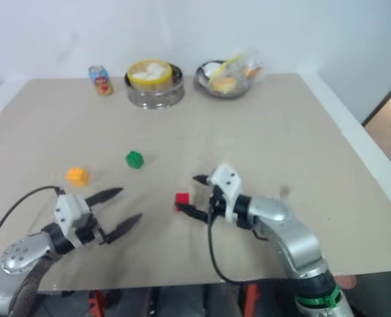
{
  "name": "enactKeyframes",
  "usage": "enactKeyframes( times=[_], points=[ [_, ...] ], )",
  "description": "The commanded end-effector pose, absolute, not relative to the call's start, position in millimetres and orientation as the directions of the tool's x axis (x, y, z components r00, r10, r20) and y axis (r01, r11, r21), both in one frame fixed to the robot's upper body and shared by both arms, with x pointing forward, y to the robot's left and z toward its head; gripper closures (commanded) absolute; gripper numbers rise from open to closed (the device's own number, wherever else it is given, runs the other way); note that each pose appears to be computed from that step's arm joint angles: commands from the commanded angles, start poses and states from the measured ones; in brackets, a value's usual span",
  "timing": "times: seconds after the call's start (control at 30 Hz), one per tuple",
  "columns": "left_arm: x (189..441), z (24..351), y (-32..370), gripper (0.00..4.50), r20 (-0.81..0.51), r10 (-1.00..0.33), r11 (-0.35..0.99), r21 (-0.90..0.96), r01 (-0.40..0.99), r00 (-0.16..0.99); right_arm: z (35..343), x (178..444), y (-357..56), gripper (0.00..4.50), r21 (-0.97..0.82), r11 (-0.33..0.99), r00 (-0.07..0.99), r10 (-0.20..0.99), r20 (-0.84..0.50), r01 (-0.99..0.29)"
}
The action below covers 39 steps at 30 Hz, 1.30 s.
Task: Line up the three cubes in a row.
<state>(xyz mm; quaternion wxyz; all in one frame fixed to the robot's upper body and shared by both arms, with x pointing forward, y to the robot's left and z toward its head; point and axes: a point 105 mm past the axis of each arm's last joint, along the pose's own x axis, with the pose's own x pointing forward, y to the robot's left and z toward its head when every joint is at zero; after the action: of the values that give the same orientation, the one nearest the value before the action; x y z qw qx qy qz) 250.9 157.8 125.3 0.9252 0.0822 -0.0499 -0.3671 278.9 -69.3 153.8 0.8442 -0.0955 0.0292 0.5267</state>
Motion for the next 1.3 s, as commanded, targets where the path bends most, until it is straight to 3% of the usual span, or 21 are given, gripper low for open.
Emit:
enactKeyframes(
  times=[0.03, 0.47, 0.9, 1.3],
  points=[
    [269.1, 129.9, 176.7, 0.0, 0.042, -0.578, 0.803, 0.205, 0.559, 0.815, 174.8, 270.7, -57.0, 0.03, -0.163, 0.341, 0.361, 0.925, -0.117, -0.926],
    [321.0, 124.5, 178.1, 0.0, 0.017, -0.358, 0.924, 0.154, 0.351, 0.934, 186.7, 265.0, -32.2, 0.03, -0.216, 0.137, 0.172, 0.973, -0.153, -0.967],
    [340.2, 108.9, 170.5, 0.0, -0.039, -0.387, 0.909, 0.154, 0.388, 0.921, 198.5, 274.3, -22.5, 0.03, -0.248, 0.156, 0.187, 0.977, -0.106, -0.956],
    [364.7, 119.4, 164.2, 0.0, -0.007, -0.422, 0.894, 0.166, 0.417, 0.907, 200.1, 278.6, -24.3, 0.03, -0.263, 0.205, 0.236, 0.968, -0.091, -0.943]
  ],
)
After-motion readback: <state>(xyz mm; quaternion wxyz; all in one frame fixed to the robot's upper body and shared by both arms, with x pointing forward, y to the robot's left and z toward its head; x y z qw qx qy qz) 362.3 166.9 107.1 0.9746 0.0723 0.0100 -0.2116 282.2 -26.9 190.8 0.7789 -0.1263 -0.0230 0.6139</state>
